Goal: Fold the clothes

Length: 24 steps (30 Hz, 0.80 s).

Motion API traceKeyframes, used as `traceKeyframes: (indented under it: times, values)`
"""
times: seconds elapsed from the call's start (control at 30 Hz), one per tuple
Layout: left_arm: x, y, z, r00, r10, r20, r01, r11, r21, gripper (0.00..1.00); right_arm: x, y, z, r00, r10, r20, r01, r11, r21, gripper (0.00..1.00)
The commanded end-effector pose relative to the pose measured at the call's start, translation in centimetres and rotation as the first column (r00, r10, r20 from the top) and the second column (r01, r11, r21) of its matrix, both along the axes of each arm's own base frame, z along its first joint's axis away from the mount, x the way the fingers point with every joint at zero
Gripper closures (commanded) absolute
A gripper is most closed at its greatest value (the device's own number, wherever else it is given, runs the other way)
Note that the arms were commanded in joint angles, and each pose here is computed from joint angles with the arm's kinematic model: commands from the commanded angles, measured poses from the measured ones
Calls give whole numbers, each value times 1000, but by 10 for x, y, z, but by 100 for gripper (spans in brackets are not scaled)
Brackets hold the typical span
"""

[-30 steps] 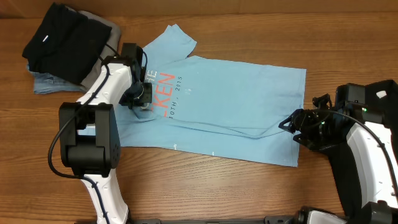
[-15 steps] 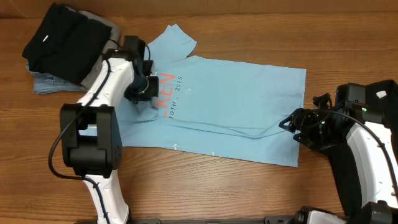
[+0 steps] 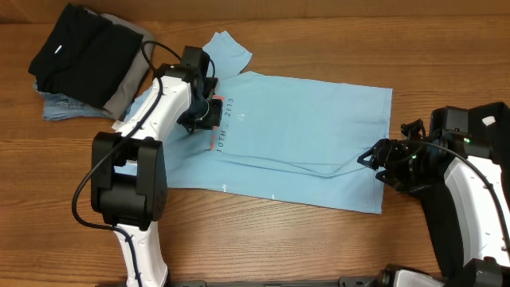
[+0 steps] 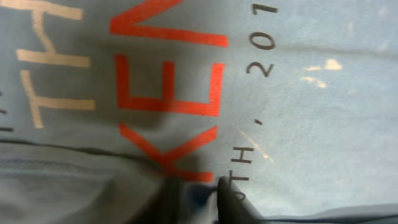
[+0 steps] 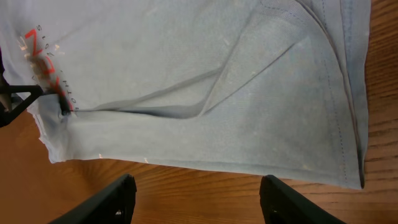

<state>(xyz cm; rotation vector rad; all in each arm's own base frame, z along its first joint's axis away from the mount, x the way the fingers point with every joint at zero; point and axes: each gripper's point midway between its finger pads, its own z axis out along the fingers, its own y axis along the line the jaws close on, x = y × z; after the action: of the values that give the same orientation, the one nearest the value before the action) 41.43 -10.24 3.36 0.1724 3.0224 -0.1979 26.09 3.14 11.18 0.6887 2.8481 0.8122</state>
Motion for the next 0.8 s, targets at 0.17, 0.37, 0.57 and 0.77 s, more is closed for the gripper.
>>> traceKeyframes:
  times: [0.17,0.37,0.57,0.77]
  values:
    - [18,27,46,997,4,76,-15,990,141,55,7,1,11,999,8,44,-8,1000,-2,32]
    - [26,69,56,992,67,103,-90,965,245,49,5,1,10,999,8,33,-8,1000,0,32]
    - [26,104,41,983,159,86,-173,965,195,51,4,1,10,1000,8,29,-8,1000,1,32]
    - [16,121,20,984,170,54,-178,966,190,48,4,1,10,1000,8,29,-8,1000,1,32]
